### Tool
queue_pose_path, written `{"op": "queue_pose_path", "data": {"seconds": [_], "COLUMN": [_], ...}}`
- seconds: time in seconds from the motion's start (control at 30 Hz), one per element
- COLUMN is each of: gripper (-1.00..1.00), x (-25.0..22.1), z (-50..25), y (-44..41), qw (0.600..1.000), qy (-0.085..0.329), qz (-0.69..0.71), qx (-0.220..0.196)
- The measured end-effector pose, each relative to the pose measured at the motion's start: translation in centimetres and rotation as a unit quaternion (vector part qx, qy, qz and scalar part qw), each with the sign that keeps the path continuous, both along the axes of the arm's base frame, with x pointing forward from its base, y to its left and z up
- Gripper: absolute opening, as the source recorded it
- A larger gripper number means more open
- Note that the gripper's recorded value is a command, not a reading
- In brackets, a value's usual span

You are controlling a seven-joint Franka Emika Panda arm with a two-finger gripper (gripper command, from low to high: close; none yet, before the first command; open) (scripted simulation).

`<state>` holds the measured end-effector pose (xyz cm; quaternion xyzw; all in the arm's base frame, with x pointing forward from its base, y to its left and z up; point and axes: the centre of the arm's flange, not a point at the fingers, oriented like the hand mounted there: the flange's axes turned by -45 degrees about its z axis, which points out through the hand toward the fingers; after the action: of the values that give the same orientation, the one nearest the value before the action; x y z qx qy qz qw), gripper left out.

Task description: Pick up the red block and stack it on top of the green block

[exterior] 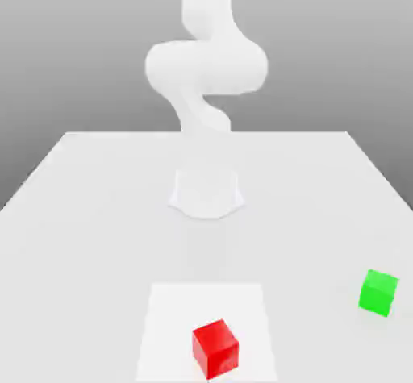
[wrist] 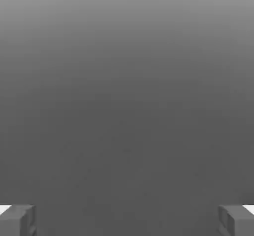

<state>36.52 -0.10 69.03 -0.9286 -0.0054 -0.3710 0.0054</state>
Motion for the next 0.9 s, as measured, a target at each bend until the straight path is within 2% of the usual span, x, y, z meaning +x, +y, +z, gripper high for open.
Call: {"op": "queue_pose_path", "data": {"seconds": [0.17,0.4,0.57,0.77,0.9], "gripper": [0.0,0.0,0.0,0.0,0.0], "x": [7.3,11.9,12.6,11.0,10.4], "z": [-10.6,-24.0,-33.8,-45.1,-50.8], "y": [0.2,1.0,1.5,1.5,1.4], "qw": [0.994,0.974,0.952,0.917,0.906], "qy": [0.091,0.191,0.259,0.338,0.358], "qz": [0.056,0.114,0.153,0.197,0.208], "qx": [-0.013,-0.034,-0.053,-0.082,-0.091]}}
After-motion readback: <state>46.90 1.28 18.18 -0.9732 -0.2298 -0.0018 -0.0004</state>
